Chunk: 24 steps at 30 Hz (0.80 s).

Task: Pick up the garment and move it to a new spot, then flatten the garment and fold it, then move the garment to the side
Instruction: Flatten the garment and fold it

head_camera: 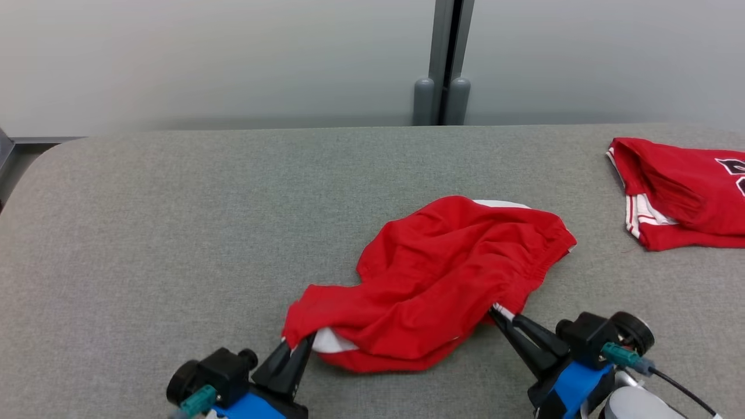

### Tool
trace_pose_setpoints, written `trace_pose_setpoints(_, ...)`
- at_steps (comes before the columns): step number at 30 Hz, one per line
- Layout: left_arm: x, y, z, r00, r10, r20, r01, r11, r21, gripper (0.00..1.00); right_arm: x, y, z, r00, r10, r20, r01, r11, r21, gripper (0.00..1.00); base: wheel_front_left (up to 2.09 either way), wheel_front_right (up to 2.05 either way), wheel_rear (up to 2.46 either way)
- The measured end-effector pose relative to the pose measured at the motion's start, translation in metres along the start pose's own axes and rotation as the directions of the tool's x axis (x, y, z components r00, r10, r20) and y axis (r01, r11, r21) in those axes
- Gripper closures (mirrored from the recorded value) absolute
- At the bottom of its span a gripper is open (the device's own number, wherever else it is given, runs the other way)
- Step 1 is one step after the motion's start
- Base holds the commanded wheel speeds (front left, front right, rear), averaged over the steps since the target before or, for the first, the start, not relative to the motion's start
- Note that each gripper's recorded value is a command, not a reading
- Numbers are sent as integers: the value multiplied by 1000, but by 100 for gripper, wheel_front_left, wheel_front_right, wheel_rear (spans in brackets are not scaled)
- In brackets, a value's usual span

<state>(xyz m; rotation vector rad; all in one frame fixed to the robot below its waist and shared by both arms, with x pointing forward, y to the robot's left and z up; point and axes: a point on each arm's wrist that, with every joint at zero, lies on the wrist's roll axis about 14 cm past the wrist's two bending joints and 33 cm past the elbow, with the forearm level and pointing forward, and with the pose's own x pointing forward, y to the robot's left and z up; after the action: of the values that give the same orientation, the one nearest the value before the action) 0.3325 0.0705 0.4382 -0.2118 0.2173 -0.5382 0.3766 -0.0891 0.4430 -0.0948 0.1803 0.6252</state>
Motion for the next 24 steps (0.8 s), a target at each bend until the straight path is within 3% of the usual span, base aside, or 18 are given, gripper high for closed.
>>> trace_pose_setpoints(7,27,16,77,986,-47,162,32,995,89,100,12,-14,65,986,17,168,-12,999,-35,100,0,0,0)
trace_pose_setpoints(14,70,46,158,955,-58,292,8,986,169,100,42,-54,142,944,-25,328,33,999,-19,100,0,0,0)
trace_pose_setpoints(18,106,62,186,947,-58,317,4,986,169,100,68,-81,178,924,-46,380,57,998,-17,100,0,0,0)
trace_pose_setpoints(24,164,92,225,941,-32,338,-7,993,114,100,115,-132,212,909,-121,400,95,992,84,100,0,0,0)
